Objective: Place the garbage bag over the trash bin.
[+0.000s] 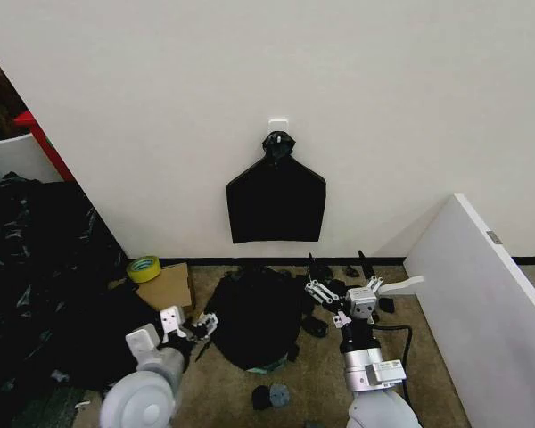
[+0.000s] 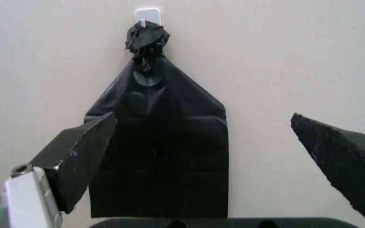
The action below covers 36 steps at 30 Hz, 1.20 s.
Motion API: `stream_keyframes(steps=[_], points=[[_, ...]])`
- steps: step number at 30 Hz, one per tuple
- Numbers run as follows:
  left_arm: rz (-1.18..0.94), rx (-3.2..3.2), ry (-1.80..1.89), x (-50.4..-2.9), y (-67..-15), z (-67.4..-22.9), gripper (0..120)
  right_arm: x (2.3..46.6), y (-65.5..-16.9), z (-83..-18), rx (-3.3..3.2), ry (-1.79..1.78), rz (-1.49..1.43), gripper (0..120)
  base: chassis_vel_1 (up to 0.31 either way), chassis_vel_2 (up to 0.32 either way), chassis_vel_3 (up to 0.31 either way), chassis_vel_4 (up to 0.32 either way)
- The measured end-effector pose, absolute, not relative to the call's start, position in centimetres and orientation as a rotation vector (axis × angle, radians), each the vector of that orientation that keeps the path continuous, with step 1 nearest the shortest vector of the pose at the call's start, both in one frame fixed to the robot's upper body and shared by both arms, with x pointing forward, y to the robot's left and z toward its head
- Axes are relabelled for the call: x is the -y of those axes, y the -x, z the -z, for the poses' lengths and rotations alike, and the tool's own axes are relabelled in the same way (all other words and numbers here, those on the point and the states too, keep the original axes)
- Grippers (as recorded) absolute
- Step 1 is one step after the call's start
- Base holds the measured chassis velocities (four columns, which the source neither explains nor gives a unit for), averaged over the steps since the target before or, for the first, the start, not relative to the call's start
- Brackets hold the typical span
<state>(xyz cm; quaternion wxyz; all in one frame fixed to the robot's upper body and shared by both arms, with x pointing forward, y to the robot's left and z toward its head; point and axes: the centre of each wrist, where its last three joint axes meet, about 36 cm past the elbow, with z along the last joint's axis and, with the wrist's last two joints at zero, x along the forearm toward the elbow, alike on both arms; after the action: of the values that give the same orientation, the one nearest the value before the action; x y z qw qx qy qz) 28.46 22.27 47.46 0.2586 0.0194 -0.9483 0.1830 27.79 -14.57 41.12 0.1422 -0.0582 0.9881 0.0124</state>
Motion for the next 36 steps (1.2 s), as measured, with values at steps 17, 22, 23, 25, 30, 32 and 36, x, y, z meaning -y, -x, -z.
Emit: stream_keyframes(steps=[17, 22, 23, 25, 30, 32, 36], points=[[-0.578, 2.810, -0.061, -22.0, -28.4, -48.7, 100, 14.4, -26.7, -42.6, -2.880, 0.131, -0.092, 100, 0.000, 0.000, 0.000, 0.000], [-0.351, 3.352, 0.011, -22.1, -28.2, -49.0, 100, 16.2, -27.9, -44.9, -2.796, 0.155, -0.068, 100, 0.000, 0.000, 0.000, 0.000], [-0.311, 3.391, 0.002, -22.1, -28.2, -48.7, 100, 16.7, -28.1, -45.0, -2.779, 0.171, -0.053, 100, 0.000, 0.000, 0.000, 0.000], [-0.225, 3.464, -0.025, -22.1, -28.2, -48.0, 100, 17.7, -28.6, -45.4, -2.747, 0.200, -0.020, 100, 0.000, 0.000, 0.000, 0.000], [-0.217, 3.554, -0.095, -22.1, -27.6, -47.7, 100, 20.7, -29.7, -47.1, -2.698, 0.248, 0.041, 100, 0.000, 0.000, 0.000, 0.000], [-0.242, 3.564, -0.082, -22.1, -27.4, -47.9, 100, 20.9, -29.8, -47.3, -2.705, 0.235, 0.032, 100, 0.000, 0.000, 0.000, 0.000], [-0.254, 3.593, -0.048, -22.7, -27.4, -48.4, 100, 21.5, -30.0, -47.8, -2.757, 0.147, -0.001, 100, 0.000, 0.000, 0.000, 0.000]])
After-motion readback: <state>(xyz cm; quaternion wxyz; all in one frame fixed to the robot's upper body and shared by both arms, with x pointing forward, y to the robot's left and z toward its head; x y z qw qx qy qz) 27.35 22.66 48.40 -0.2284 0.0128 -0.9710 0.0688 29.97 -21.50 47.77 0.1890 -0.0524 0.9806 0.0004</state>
